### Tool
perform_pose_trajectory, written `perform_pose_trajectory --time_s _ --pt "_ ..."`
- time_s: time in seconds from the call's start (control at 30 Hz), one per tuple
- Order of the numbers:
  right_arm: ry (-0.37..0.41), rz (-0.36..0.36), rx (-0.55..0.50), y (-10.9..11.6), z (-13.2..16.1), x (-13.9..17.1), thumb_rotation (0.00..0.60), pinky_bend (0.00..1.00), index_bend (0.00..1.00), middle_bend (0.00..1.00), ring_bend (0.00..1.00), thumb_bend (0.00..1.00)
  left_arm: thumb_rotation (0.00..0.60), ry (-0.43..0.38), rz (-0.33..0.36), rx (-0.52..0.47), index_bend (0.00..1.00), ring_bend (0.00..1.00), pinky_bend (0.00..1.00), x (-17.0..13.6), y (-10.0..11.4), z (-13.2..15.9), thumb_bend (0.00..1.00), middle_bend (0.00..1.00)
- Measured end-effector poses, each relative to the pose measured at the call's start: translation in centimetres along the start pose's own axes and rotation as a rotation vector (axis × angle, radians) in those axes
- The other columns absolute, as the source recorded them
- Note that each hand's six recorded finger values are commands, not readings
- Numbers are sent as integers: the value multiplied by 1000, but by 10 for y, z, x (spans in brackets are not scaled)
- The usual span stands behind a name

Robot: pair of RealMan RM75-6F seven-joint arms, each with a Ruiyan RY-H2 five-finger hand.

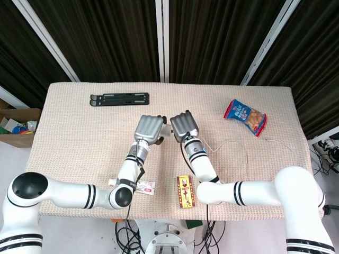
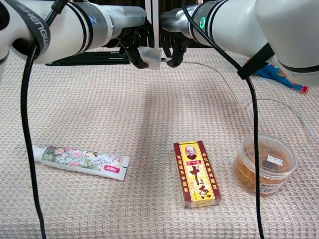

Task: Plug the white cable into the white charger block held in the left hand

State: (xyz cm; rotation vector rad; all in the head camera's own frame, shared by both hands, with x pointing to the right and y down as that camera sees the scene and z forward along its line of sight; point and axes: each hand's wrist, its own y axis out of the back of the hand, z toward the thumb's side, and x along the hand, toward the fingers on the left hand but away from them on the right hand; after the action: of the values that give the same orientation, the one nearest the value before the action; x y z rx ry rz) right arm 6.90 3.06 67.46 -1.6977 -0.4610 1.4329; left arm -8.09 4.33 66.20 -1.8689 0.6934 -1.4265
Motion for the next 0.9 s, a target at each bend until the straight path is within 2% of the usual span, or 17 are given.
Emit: perform_pose_trajectory --time_s 0.2,0.33,0.6,0.8,0.9 --pt "1 -10 -11 0 5 -1 600 301 762 612 399 1000 600 10 -8 -14 577 725 857 1 1 1 308 561" --pt "-2 -15 -17 0 6 -2 600 298 762 612 401 1000 600 18 -26 -60 577 725 857 2 0 0 308 562" --pt "-10 -14 -38 -1 7 -3 600 290 761 611 402 998 600 0 -21 -81 577 725 858 5 1 1 308 561" --pt "-17 -17 -53 0 6 -3 600 288 756 602 402 916 600 -10 -18 -83 577 724 857 7 -2 0 309 561" --pt "-18 -13 -62 -1 7 -4 600 288 754 593 402 829 600 -12 -19 -88 577 724 857 7 -2 1 309 561"
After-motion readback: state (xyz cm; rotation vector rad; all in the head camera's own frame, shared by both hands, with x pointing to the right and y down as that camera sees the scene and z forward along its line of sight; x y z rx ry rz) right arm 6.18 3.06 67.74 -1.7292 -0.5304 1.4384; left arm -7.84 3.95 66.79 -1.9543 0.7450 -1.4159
